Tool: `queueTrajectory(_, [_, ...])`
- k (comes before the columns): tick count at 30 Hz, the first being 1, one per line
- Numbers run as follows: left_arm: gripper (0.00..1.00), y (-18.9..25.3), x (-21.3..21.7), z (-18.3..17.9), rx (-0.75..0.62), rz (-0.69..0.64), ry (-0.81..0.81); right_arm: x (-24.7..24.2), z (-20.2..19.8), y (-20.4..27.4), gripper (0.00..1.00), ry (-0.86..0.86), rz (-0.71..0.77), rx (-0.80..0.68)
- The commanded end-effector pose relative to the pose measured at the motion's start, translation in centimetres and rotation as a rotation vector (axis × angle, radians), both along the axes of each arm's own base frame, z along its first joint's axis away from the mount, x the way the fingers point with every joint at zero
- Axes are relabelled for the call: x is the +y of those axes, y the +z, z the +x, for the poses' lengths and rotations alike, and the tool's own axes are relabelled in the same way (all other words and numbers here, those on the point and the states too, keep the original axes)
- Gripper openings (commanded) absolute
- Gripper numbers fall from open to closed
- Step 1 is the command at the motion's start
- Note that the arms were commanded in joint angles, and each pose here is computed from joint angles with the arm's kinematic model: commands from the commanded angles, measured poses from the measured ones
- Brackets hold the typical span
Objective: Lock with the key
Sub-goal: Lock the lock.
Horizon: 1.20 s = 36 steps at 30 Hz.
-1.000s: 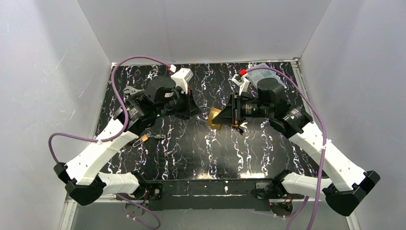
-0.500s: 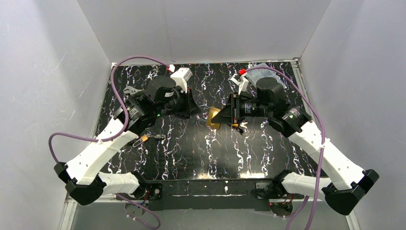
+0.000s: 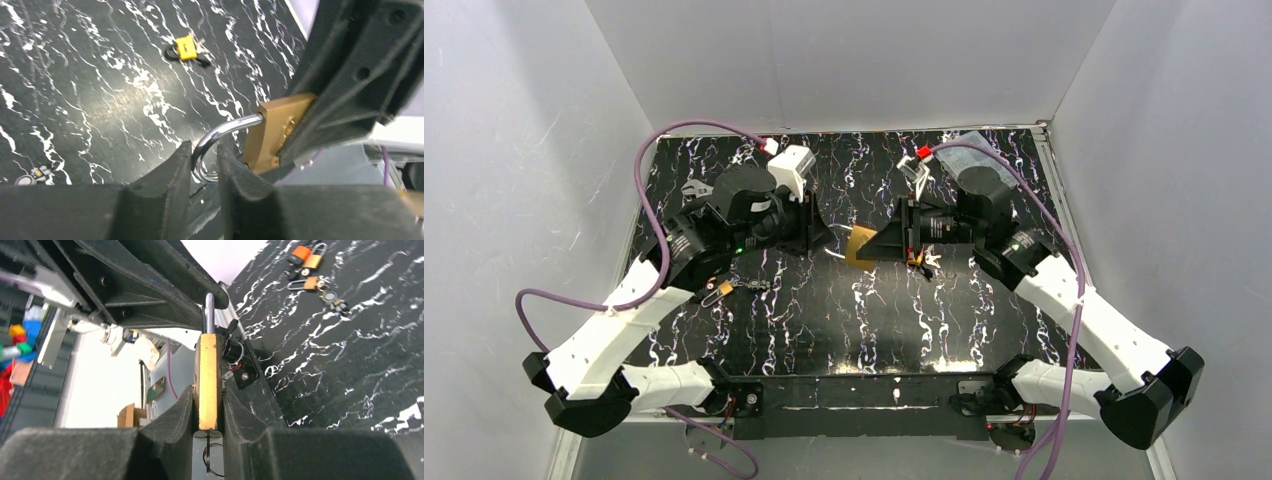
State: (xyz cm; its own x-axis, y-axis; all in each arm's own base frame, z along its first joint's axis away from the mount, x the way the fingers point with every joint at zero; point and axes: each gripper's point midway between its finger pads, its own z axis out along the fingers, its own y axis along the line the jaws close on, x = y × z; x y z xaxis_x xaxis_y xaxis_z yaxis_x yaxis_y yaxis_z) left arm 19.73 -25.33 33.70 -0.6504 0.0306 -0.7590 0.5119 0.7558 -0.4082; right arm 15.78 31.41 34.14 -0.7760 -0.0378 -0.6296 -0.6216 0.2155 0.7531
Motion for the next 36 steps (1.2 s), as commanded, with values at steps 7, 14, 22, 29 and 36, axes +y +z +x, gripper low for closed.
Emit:
queueTrajectory(7, [0.36, 6.6, -1.6, -9.0, 0.013, -0.270, -0.472, -1.2, -1.7, 5.3, 0.01, 0.063, 0.317, -0.238])
queueTrajectory(14, [0.34, 6.4, -1.9, -8.6, 0.051, -0.294, -0.482, -2.9, -3.5, 7.0, 0.01, 0.094, 0.370, -0.268])
queueTrajectory(22, [0.25, 6.6, -2.2, -7.9, 0.063, -0.322, -0.468, -3.7, -5.1, 8.0, 0.01, 0.144, 0.412, -0.274])
queueTrajectory(29, [0.16, 6.9, -2.6, -7.8, 0.080, -0.343, -0.481, -3.8, -5.4, 8.1, 0.01, 0.166, 0.407, -0.280])
queueTrajectory(36, [0.00, 7.8, -2.8, -6.1, 0.086, -0.362, -0.379, -3.5, -4.2, 6.4, 0.42, 0.125, 0.340, -0.292])
